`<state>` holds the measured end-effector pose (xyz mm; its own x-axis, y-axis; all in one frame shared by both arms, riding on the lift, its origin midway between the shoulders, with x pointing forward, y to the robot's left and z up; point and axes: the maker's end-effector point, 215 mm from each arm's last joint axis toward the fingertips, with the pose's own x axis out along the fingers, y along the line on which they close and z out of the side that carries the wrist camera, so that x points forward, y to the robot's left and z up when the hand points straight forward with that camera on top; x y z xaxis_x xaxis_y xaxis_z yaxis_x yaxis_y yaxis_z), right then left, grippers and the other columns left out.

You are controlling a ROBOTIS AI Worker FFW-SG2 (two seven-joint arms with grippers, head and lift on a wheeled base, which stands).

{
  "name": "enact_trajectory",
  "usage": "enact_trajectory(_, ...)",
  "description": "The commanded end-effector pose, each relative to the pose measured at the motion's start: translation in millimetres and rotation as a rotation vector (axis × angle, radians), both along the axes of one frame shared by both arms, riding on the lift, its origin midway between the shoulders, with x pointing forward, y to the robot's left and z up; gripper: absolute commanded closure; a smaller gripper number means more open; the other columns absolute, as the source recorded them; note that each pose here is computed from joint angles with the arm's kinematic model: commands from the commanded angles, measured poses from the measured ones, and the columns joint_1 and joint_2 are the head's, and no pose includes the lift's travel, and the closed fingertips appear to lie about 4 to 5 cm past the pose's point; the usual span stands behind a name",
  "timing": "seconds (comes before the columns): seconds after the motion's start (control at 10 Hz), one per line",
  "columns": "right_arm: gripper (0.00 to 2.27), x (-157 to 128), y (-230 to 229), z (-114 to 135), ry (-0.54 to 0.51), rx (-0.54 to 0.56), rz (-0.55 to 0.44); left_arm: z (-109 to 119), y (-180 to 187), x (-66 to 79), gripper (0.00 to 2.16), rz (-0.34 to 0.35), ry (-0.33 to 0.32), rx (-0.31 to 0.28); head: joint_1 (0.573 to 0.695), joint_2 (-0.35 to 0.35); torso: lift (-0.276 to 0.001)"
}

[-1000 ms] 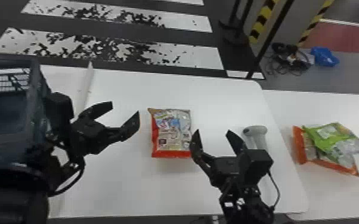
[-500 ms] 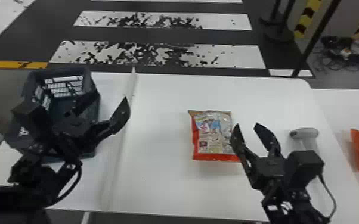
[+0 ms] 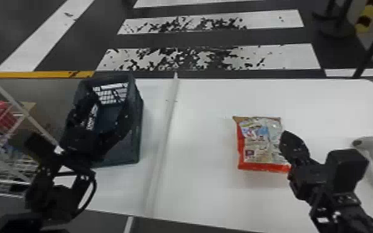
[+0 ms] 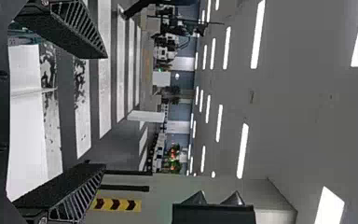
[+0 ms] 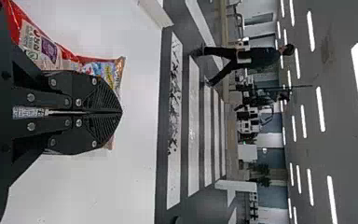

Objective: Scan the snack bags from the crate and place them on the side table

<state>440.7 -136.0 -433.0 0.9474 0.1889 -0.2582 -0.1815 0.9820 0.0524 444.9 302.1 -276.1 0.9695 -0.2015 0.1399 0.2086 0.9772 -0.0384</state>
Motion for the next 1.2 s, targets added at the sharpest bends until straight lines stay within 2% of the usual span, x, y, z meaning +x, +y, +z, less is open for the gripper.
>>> enact_trajectory(0.0, 2.24, 6.8, 3.9, -11.8, 0.041, -0.027, 0.029, -7.0, 9.3, -3.7, 0.05, 0.036, 0.014, -0.005, 0.695, 0.205, -0.081)
enact_trajectory(0.3, 2.24, 19.4, 16.2, -46.5, 0.129, -0.081, 0.080, -27.2, 8.9, -5.9, 0.07, 0.063, 0.055, -0.027, 0.695, 0.229, -0.081)
enact_trajectory(0.5, 2.24, 23.2, 25.1, -70.4, 0.165, -0.109, 0.109, -37.9, 5.6, -7.0, 0.08, 0.057, 0.074, -0.034, 0.695, 0.236, -0.081)
enact_trajectory(0.8, 2.24, 9.4, 28.3, -114.6, 0.233, -0.134, 0.127, -51.2, 3.3, -7.8, 0.08, 0.053, 0.095, -0.042, 0.695, 0.243, -0.081)
enact_trajectory(1.0, 2.24, 5.4, 26.7, -120.5, 0.239, -0.137, 0.128, -55.3, -0.3, -7.5, 0.08, 0.045, 0.101, -0.045, 0.695, 0.244, -0.081)
enact_trajectory(1.1, 2.24, 8.8, 28.1, -100.2, 0.199, -0.134, 0.125, -57.4, -1.7, -7.3, 0.08, 0.042, 0.104, -0.047, 0.695, 0.242, -0.081)
